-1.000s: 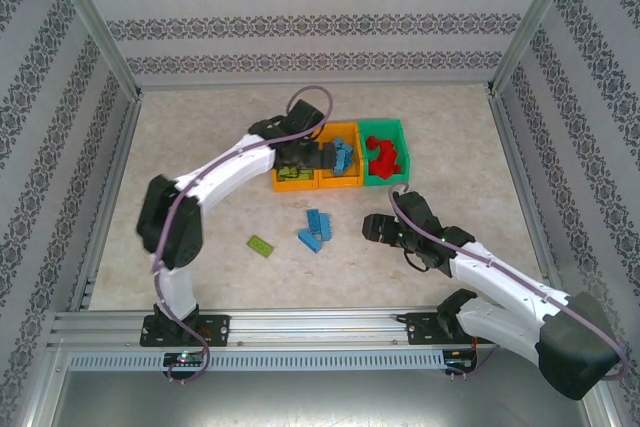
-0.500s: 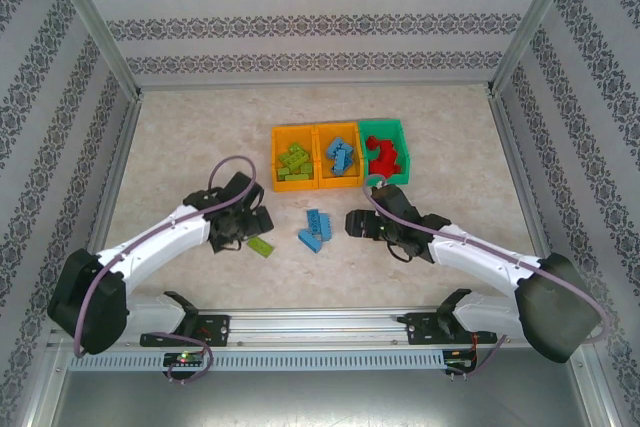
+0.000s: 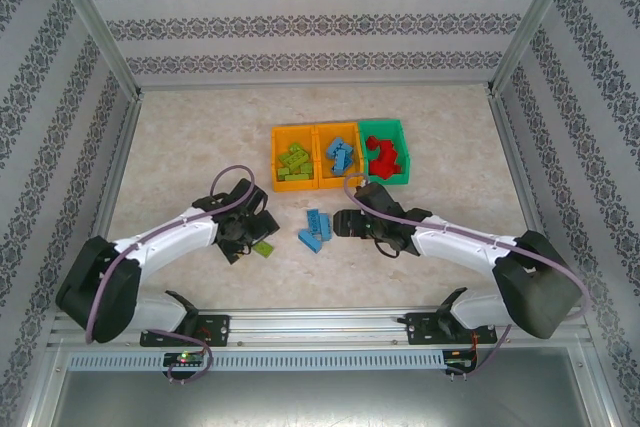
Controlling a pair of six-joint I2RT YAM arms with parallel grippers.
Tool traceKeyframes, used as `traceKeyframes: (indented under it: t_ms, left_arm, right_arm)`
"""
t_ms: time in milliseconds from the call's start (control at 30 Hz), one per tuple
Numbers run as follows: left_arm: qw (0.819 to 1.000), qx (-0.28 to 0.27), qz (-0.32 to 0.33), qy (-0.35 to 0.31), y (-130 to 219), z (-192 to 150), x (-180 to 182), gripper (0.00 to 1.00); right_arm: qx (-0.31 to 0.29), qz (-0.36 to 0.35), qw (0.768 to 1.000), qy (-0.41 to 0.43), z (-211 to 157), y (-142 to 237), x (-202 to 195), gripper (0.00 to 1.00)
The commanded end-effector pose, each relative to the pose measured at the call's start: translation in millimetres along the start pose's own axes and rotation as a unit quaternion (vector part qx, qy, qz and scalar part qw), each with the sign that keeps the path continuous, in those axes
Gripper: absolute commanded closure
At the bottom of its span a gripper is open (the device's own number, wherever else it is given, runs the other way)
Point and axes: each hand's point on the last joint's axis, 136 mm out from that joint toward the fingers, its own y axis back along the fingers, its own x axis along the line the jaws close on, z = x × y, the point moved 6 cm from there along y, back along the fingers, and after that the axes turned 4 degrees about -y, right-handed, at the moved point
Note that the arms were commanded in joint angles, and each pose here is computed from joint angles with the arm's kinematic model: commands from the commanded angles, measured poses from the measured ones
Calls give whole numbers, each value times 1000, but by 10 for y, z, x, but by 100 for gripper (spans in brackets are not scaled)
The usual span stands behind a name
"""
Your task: Sort the legos into containers by color
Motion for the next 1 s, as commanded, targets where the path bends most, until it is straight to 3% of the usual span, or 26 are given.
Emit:
traceKeyframes:
  t_ms: [0, 433, 533, 767, 967]
  left_arm:
    - [999, 9, -28, 23, -41, 23, -103, 10]
    - [999, 38, 27, 8, -320, -39, 55, 40]
    - [999, 38, 35, 2, -340, -30, 68, 43]
    - [999, 27, 37, -15, -334, 21, 14, 63]
    - [999, -3, 24, -38, -166, 120, -108, 67]
  right_arm:
    - [-17, 4, 1000, 15, 86, -8, 101, 19]
    - [-10, -12, 1000, 23, 59, -75, 68, 18]
    - [-9, -16, 1000, 22, 45, -90, 46, 18]
    - [-3, -19, 1000, 22, 24, -108, 33, 18]
    - [1, -24, 999, 25, 14, -101, 19, 17]
